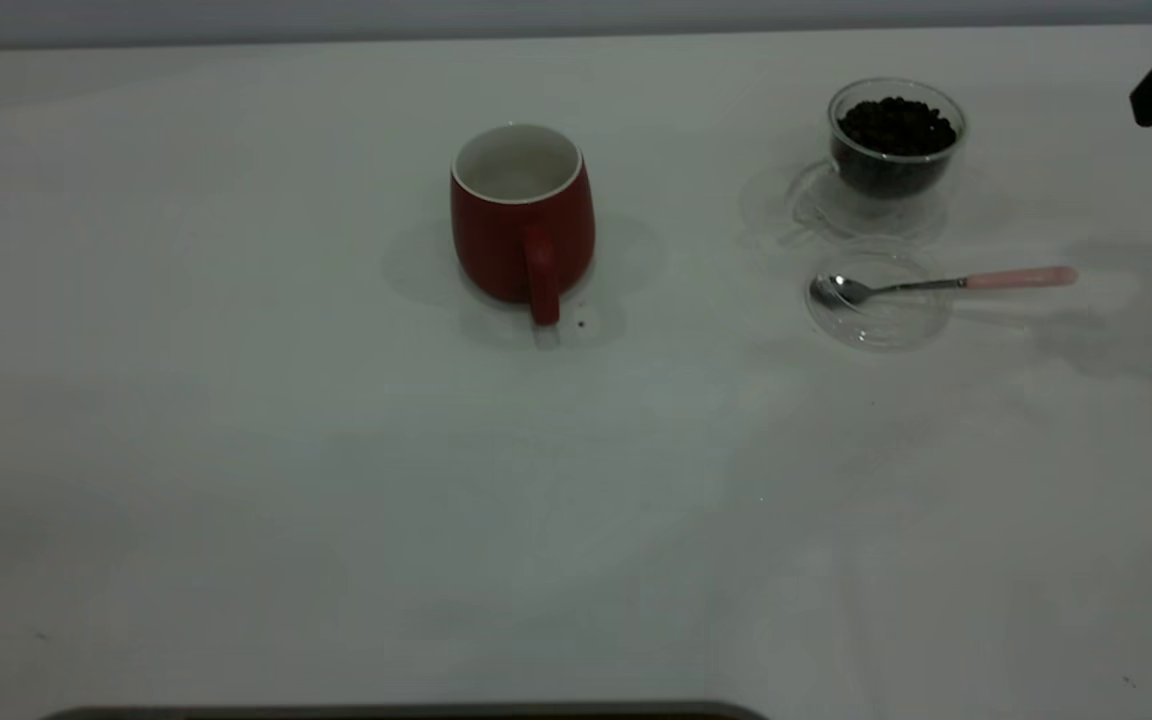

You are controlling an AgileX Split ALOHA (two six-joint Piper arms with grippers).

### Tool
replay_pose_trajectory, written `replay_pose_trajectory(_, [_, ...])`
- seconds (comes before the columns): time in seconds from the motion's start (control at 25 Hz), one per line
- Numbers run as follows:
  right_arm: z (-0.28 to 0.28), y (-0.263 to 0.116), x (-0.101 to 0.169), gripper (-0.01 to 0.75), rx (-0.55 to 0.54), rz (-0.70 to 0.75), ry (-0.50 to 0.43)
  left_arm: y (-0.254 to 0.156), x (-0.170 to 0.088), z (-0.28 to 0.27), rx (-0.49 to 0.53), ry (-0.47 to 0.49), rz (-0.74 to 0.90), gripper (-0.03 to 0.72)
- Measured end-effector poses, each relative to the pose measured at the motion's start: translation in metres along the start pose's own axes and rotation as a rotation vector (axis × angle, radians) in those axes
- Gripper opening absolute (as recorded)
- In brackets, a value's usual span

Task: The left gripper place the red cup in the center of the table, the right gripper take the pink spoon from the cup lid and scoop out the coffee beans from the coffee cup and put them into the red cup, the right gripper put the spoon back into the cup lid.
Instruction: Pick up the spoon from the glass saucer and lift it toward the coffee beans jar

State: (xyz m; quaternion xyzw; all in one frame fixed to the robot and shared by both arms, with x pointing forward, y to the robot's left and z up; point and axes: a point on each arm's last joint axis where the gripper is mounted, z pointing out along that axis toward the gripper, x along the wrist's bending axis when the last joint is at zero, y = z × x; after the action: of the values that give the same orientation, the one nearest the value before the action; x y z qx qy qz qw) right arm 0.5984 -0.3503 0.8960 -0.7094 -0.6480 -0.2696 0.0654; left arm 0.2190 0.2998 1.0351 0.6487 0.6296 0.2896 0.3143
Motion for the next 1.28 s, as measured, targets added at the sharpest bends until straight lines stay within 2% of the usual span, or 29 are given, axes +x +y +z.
replay_pose_trajectory(0.08, [0.008,0.002,-0.013,0.561,0.014,0.026,0.083,0.0,0.0,0.0,0.0,0.0,0.0,0.358])
replay_pose_trajectory(0.16, [0.017,0.002,-0.026,0.561,0.018,0.035,0.127,0.0,0.0,0.0,0.0,0.0,0.0,0.358])
replay_pose_trajectory(0.44, [0.037,0.005,-0.07,0.534,0.008,0.107,0.232,0.0,0.0,0.0,0.0,0.0,0.0,0.358])
replay_pose_trajectory(0.6, [0.057,-0.001,-0.09,0.526,0.029,0.161,0.258,0.0,0.0,0.0,0.0,0.0,0.0,0.358])
replay_pose_trajectory(0.84, [0.083,-0.011,-0.101,0.523,0.051,0.191,0.291,0.0,0.0,0.0,0.0,0.0,0.0,0.358])
replay_pose_trajectory(1.28, [0.105,-0.022,-0.105,0.523,0.05,0.238,0.391,0.0,0.0,0.0,0.0,0.0,0.0,0.357])
